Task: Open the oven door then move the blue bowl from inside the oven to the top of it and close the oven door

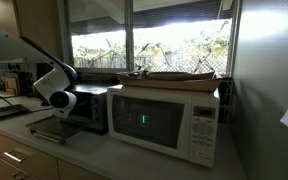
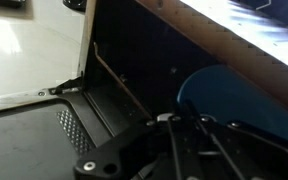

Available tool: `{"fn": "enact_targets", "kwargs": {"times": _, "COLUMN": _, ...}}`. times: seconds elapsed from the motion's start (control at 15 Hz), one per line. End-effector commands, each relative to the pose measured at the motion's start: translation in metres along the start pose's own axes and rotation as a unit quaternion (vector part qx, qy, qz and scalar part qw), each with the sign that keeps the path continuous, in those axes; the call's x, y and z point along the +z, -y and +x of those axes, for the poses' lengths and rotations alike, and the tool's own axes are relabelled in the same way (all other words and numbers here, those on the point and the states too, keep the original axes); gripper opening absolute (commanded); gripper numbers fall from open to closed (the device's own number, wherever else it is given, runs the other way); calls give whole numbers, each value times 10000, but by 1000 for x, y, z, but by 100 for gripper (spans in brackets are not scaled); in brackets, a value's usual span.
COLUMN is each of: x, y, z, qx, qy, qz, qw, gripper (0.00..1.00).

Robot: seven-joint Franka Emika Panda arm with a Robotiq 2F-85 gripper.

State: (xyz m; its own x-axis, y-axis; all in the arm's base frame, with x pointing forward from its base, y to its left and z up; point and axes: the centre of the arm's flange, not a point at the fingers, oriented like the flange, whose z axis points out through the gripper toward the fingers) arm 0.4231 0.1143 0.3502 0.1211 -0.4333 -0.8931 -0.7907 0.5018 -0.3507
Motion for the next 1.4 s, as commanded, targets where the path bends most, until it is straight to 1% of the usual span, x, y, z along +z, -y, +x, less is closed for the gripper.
{"fn": "enact_targets", "kwargs": {"times": 0.0, "x": -2, "y": 2, "z": -6, "qx": -72, "qy": -111, "qz": 125, "qw": 9998, "gripper": 0}}
{"fn": "enact_targets", "kwargs": {"times": 0.07, "x": -3, "y": 2, "z": -6, "qx": -73, "qy": -129, "qz": 113, "qw": 9998, "gripper": 2}}
{"fn": "enact_targets", "kwargs": {"times": 0.27, "x": -6, "y": 3, "z": -9, "qx": -97, "qy": -142, "qz": 65, "qw": 9998, "gripper": 1}}
{"fn": "enact_targets", "kwargs": {"times": 0.4, "x": -8, "y": 2, "z": -13, "qx": -173, "qy": -200, "qz": -119, "qw": 9996, "gripper": 1}}
{"fn": "enact_targets", "kwargs": {"times": 0.53, "x": -13, "y": 2, "z": -18, "qx": -377, "qy": -359, "qz": -318, "qw": 9981, "gripper": 1}}
{"fn": "enact_targets", "kwargs": {"times": 0.73, "x": -21, "y": 3, "z": -29, "qx": -726, "qy": -415, "qz": -627, "qw": 9945, "gripper": 1}}
{"fn": "enact_targets", "kwargs": {"times": 0.87, "x": -24, "y": 3, "z": -35, "qx": -848, "qy": -457, "qz": -825, "qw": 9919, "gripper": 1}}
{"fn": "enact_targets", "kwargs": {"times": 1.33, "x": -36, "y": 1, "z": -52, "qx": -1045, "qy": -749, "qz": -1416, "qw": 9815, "gripper": 1}}
